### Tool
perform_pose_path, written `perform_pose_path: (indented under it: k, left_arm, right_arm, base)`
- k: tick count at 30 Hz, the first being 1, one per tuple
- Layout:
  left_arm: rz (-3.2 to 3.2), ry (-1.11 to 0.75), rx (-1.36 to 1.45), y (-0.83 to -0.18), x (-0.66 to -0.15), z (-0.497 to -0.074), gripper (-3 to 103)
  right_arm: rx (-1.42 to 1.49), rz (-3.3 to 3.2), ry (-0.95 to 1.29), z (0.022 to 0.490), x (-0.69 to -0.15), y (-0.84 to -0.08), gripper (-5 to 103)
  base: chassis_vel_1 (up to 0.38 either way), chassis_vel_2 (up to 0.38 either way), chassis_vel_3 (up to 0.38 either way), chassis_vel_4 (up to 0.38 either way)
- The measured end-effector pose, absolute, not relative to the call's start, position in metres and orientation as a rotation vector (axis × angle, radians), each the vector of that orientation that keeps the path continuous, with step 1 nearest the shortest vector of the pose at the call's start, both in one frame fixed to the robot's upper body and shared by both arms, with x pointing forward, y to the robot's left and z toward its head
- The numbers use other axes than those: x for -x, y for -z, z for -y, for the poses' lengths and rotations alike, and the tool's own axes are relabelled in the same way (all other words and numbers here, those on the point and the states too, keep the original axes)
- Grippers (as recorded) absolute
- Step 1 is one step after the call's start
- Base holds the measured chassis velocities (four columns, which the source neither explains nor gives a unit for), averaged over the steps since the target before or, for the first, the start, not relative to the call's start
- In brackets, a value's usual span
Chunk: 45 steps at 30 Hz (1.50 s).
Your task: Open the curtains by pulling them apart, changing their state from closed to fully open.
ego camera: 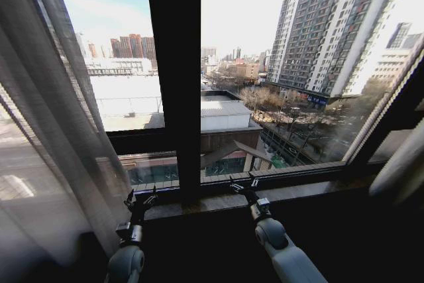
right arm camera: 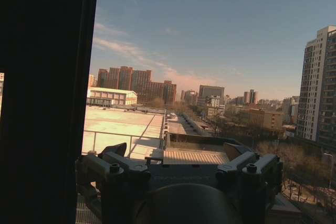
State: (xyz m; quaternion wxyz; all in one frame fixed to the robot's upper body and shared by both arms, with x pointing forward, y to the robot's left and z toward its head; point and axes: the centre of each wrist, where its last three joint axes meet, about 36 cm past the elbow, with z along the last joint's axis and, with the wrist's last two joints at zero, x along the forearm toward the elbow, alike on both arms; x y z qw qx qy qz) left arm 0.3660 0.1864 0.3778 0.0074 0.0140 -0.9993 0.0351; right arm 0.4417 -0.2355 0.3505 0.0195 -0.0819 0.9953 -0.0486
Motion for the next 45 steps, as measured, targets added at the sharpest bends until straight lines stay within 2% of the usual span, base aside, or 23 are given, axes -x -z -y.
perform_pose_path:
  k: [3, 8, 10, 11, 15, 23, 24, 26, 27, 33, 37, 45]
  left_arm:
    - [3.118, -0.101, -0.007, -0.391, -0.366, -0.162, 100]
    - [3.115, -0.094, -0.006, -0.393, -0.366, -0.158, 100]
    - [3.202, 0.051, -0.112, -0.399, -0.359, -0.185, 100]
    - [3.202, 0.051, -0.112, -0.399, -0.359, -0.185, 100]
    - [3.274, 0.211, -0.262, -0.387, -0.356, -0.232, 100]
    - [3.256, 0.243, -0.386, -0.374, -0.355, -0.256, 95]
    - [3.239, 0.235, -0.425, -0.372, -0.352, -0.256, 89]
    - [3.22, 0.228, -0.454, -0.371, -0.348, -0.256, 89]
    - [3.199, 0.222, -0.486, -0.371, -0.344, -0.255, 86]
    - [3.093, 0.225, -0.652, -0.372, -0.334, -0.267, 89]
    - [3.124, 0.229, -0.632, -0.371, -0.341, -0.284, 89]
    - [3.218, 0.232, -0.389, -0.357, -0.377, -0.31, 90]
  right_arm:
    - [0.254, -3.089, 0.151, 0.236, -0.442, -0.351, 100]
    - [0.254, -3.089, 0.151, 0.235, -0.442, -0.351, 100]
    - [0.251, -3.089, 0.152, 0.236, -0.442, -0.351, 100]
    - [0.251, -3.089, 0.152, 0.236, -0.442, -0.351, 100]
    - [0.254, -3.089, 0.151, 0.235, -0.442, -0.35, 100]
    - [0.254, -3.089, 0.151, 0.236, -0.442, -0.35, 100]
    - [0.254, -3.089, 0.151, 0.235, -0.442, -0.351, 100]
    - [0.254, -3.089, 0.151, 0.236, -0.442, -0.351, 100]
    - [0.254, -3.089, 0.151, 0.236, -0.442, -0.351, 100]
    - [0.254, -3.089, 0.151, 0.235, -0.442, -0.351, 100]
    - [0.254, -3.089, 0.151, 0.235, -0.442, -0.351, 100]
    - [0.254, -3.088, 0.151, 0.235, -0.442, -0.351, 100]
  base:
    - [0.0, 0.0, 0.0, 0.0]
    - [0.0, 0.0, 0.0, 0.0]
    - [0.0, 0.0, 0.0, 0.0]
    - [0.0, 0.0, 0.0, 0.0]
    - [0.0, 0.0, 0.0, 0.0]
    - [0.0, 0.0, 0.0, 0.0]
    - [0.0, 0.0, 0.0, 0.0]
    - [0.0, 0.0, 0.0, 0.0]
    - [0.0, 0.0, 0.0, 0.0]
    - [0.0, 0.0, 0.0, 0.0]
    - [0.0, 0.0, 0.0, 0.0]
    - [0.0, 0.0, 0.0, 0.0]
